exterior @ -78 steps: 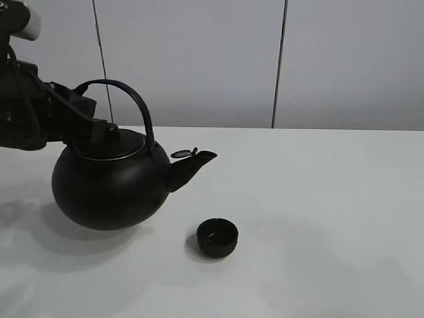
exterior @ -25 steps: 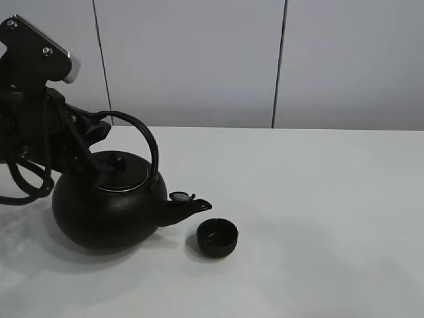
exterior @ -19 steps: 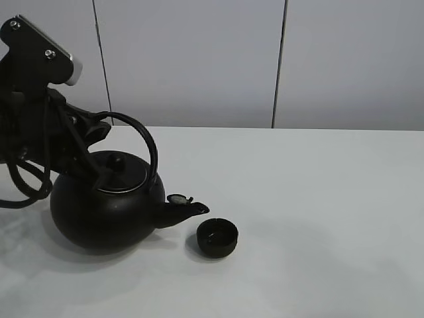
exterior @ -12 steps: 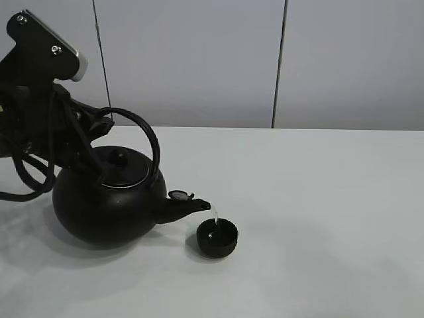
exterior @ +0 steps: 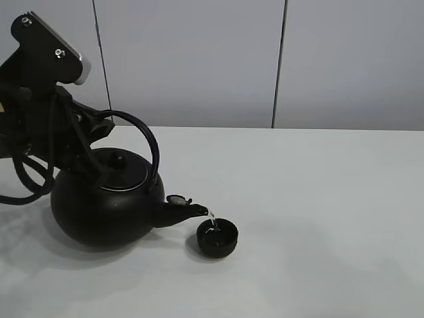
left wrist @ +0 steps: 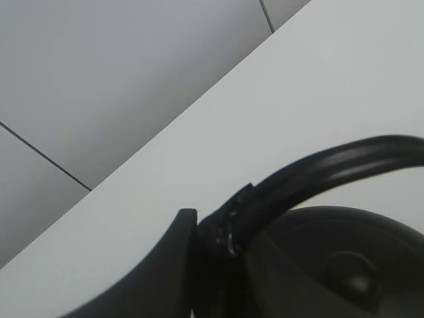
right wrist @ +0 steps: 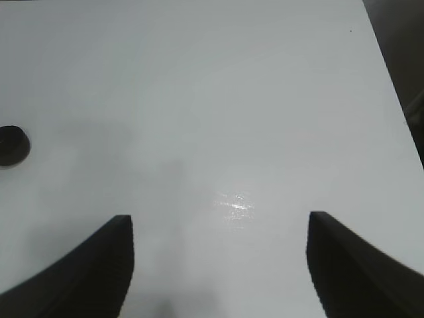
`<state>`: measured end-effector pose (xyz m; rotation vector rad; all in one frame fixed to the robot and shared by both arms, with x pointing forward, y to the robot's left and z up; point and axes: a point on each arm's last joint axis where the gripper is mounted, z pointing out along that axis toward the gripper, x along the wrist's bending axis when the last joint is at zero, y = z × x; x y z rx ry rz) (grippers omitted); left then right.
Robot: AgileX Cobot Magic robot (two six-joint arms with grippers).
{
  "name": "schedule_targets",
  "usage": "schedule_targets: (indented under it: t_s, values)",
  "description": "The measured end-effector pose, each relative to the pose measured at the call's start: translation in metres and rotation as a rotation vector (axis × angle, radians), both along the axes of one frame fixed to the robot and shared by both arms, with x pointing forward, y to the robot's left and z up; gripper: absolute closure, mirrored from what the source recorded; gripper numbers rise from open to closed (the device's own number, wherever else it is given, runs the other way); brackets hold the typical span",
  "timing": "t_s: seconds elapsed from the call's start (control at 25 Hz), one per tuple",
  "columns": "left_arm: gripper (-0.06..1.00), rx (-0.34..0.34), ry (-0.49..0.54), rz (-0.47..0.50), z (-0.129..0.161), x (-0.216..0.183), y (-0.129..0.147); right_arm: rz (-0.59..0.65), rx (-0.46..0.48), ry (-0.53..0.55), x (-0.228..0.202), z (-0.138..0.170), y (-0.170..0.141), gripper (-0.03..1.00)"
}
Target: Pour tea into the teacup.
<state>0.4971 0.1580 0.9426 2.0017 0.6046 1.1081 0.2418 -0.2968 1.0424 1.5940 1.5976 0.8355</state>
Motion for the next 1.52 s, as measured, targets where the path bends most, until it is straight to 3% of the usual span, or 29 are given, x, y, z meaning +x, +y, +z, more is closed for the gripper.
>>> schedule_targets:
  t_s: [0.6, 0.92, 1.16, 1.52]
  values:
    - [0.83, -0.021, 0.011, 0.023, 0.0, 0.0, 0.001, 0.0, 0.0, -0.001, 0.0, 0.0, 0.0, 0.46]
    - [0.83, -0.249, 0.108, 0.132, 0.0, 0.001, 0.003, 0.0, 0.0, -0.001, 0.0, 0.0, 0.0, 0.46]
    - [0.83, -0.395, 0.067, 0.182, 0.002, -0.002, 0.01, 0.0, 0.0, -0.001, 0.0, 0.0, 0.0, 0.46]
    - [0.83, -0.507, 0.082, 0.32, -0.006, -0.01, 0.046, 0.0, 0.0, -0.001, 0.0, 0.0, 0.0, 0.46]
